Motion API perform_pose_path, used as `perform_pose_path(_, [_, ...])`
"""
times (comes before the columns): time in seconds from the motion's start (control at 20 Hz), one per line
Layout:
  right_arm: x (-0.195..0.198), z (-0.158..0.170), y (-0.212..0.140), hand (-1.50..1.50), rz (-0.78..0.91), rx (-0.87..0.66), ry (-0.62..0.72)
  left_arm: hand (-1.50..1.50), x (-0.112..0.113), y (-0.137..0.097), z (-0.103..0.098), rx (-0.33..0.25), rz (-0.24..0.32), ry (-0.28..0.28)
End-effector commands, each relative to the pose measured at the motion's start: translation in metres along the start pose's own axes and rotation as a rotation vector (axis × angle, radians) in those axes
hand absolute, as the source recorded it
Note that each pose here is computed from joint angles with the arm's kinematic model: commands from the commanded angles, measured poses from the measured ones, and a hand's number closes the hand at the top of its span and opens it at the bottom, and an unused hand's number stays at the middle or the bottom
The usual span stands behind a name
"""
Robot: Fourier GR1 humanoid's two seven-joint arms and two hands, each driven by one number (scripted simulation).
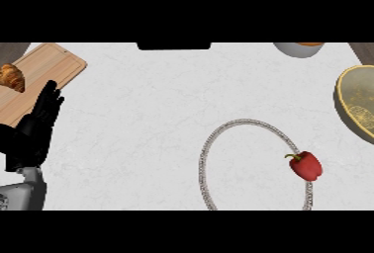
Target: Pick the pear from the placemat and place it in the bowl
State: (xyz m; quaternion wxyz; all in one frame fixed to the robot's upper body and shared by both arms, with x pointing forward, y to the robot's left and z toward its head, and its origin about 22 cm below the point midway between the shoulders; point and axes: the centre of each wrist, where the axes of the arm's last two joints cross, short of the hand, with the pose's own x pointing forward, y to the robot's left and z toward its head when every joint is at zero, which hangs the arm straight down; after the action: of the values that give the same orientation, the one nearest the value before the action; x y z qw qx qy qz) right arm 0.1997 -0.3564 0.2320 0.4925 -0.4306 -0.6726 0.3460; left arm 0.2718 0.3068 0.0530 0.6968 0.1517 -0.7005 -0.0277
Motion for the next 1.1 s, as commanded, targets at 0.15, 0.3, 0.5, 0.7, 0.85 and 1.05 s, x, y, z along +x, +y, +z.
perform_pose_path(0.15, [-0.051,-0.026,-0.009,1.50,-0.098,-0.015,0.073,0.00,0.006,0.006,-0.002,-0.022,0.004,-0.003])
perform_pose_path(0.3, [-0.074,-0.044,-0.004,1.50,-0.123,0.007,0.071,0.00,-0.010,0.010,-0.005,-0.024,-0.004,-0.015])
perform_pose_path(0.5, [-0.110,-0.057,0.022,1.50,-0.134,0.003,0.084,0.00,0.008,-0.010,0.007,-0.031,0.006,-0.015])
perform_pose_path(0.7, [-0.125,-0.099,0.016,1.50,-0.138,-0.015,0.096,0.00,0.006,-0.013,-0.011,-0.024,-0.007,-0.022])
perform_pose_path(0.85, [-0.143,-0.108,0.030,1.50,-0.155,-0.023,0.080,0.00,0.008,-0.004,-0.013,-0.032,0.001,-0.014])
perform_pose_path(1.05, [-0.167,-0.109,0.050,1.50,-0.143,-0.012,0.086,0.00,0.004,0.002,0.001,-0.040,0.010,-0.023])
